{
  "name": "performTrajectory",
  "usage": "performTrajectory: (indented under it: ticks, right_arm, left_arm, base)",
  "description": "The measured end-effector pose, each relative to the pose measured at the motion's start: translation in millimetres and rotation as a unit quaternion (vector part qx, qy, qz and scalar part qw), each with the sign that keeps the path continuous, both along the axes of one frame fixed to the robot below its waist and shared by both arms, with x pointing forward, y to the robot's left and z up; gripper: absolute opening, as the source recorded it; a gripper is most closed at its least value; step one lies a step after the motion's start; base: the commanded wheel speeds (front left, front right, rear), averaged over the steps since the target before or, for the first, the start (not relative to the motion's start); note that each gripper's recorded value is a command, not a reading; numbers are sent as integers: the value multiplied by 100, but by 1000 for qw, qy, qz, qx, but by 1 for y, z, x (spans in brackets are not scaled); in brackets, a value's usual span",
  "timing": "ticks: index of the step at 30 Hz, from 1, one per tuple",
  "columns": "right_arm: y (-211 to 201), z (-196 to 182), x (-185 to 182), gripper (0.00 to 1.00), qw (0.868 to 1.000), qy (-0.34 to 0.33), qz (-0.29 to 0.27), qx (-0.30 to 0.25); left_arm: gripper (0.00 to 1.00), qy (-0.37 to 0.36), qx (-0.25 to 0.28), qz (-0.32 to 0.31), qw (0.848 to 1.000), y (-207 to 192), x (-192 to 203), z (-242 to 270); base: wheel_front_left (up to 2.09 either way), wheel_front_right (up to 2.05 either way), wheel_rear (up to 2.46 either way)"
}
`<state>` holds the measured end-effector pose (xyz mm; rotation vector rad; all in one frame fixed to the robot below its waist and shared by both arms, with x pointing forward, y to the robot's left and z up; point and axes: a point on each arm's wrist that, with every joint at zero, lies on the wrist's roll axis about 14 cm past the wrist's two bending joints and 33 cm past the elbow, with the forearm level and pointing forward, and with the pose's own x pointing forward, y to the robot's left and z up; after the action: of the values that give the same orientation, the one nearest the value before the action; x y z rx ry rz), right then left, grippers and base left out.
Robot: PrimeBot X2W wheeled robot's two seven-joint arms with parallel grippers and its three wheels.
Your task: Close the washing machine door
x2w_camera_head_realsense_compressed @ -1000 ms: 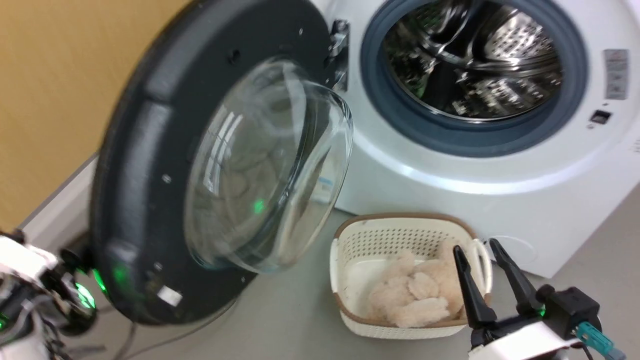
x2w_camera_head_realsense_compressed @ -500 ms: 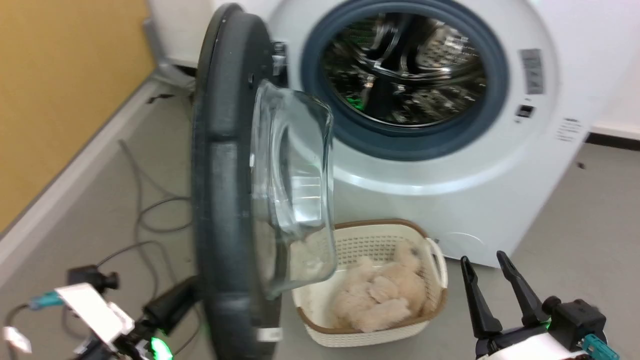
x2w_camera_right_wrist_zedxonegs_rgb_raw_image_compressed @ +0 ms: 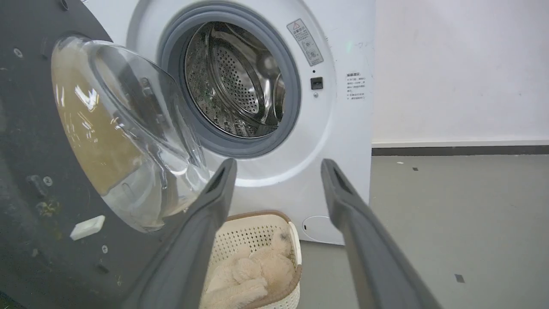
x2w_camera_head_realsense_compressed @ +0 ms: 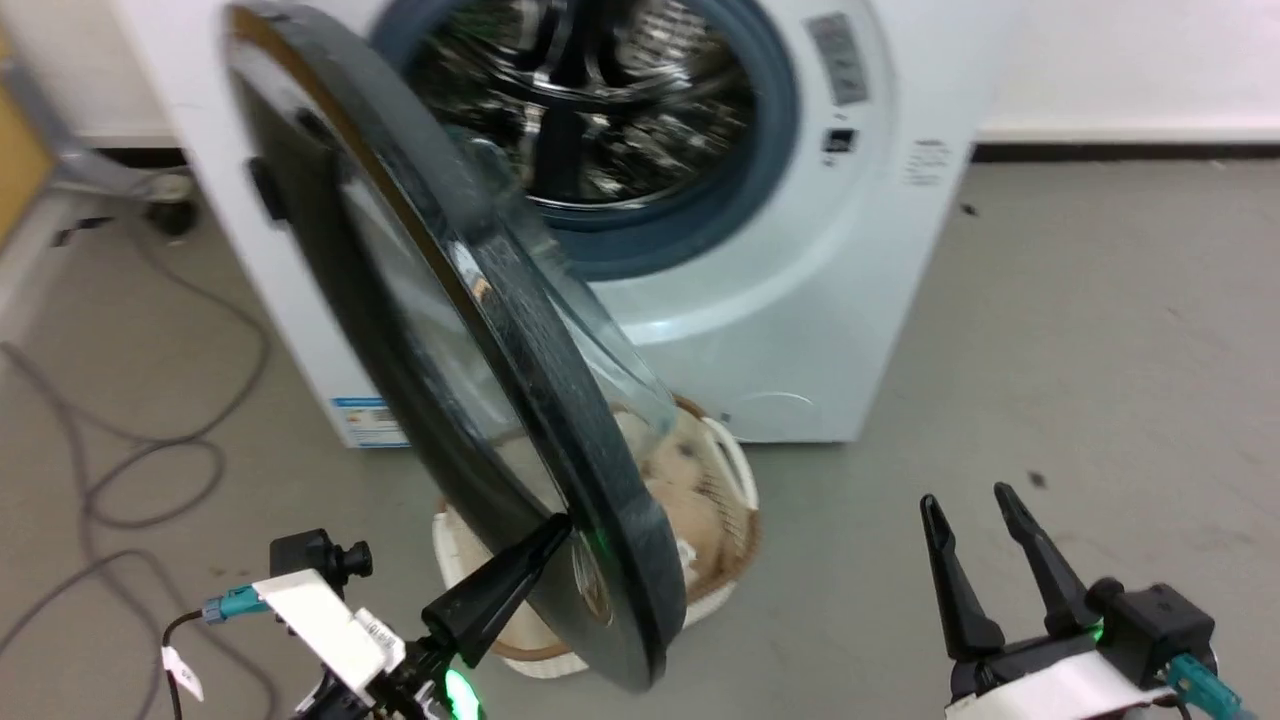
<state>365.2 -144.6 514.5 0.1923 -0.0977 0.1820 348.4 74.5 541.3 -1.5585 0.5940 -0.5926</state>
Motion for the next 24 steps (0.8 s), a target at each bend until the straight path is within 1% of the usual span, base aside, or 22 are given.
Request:
performTrajectory:
  ticks: [5,11,17,20,24]
  right_arm:
    - [-31,-5,-9,100,999,9,-49,-5]
    - [-63,-12,-24,100,994,24,-105,-9]
    - [-84,-16,-33,100,989,36,-146,-11]
    - [-91,-19,-38,100,986,44,-163,-14]
    - [-101,-22,-44,100,982,51,-181,-15]
  left_arm:
    - [0,7,-21,-25,999,-35,25,-6]
    - [0,12,-34,-44,998,-83,58,-12]
    - [0,23,-48,-29,998,-122,100,-17]
    - [0,31,-50,-11,998,-136,123,-21]
    - [0,28,-55,-3,998,-156,145,-19]
  base:
    - [0,0,0]
    - [0,0,0]
    - [0,0,0]
    - [0,0,0]
    - [0,0,0]
